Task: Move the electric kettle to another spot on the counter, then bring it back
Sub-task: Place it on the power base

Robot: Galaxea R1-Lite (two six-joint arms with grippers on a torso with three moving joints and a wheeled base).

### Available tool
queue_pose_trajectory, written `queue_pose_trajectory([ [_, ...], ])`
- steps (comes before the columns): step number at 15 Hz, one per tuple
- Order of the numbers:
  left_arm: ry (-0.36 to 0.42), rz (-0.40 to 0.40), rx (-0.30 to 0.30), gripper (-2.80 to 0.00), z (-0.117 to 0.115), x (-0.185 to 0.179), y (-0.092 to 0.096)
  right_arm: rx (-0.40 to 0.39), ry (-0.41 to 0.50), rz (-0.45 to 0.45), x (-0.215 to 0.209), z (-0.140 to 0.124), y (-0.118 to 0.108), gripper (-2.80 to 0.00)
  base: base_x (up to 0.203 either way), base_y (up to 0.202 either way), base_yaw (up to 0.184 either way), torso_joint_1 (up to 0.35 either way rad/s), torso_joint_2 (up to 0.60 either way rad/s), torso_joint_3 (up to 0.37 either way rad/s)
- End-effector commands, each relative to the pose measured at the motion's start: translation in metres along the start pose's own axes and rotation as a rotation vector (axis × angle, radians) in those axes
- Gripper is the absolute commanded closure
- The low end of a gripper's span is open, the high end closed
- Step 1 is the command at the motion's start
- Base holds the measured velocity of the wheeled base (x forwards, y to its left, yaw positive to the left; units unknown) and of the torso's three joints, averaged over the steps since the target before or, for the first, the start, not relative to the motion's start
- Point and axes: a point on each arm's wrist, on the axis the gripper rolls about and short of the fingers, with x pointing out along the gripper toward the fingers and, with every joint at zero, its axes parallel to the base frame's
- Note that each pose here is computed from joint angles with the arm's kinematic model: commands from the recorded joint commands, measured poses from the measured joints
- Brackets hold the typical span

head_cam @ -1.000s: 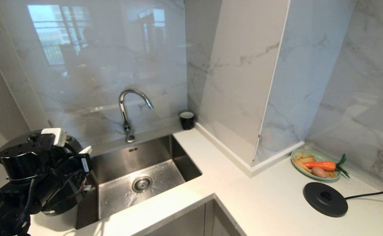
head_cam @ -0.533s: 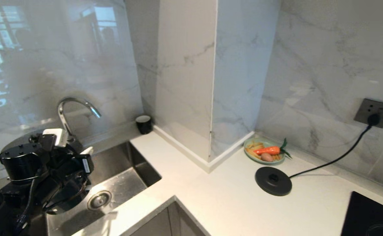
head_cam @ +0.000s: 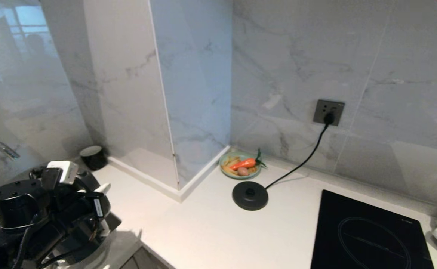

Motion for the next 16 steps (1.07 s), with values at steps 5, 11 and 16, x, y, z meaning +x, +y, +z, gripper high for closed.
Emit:
queue_pose_trajectory([
  [5,-0.011,-0.072,-0.001,0.0,0.001,-0.013,-0.016,0.0,0.001,0.0,0.0,0.0,0.0,0.0,0.002,0.009,-0.164,0.0,0.0,0.004],
  [11,-0.001,-0.072,-0.015,0.0,-0.001,-0.012,-0.017,0.0,0.002,0.0,0.0,0.0,0.0,0.0,0.002,0.009,-0.164,0.001,0.0,0.001],
  [16,-0.007,-0.08,-0.016,0.0,0.0,-0.008,-0.019,0.0,0.0,0.0,0.0,0.0,0.0,0.0,0.002,0.007,-0.144,0.0,0.0,0.005],
])
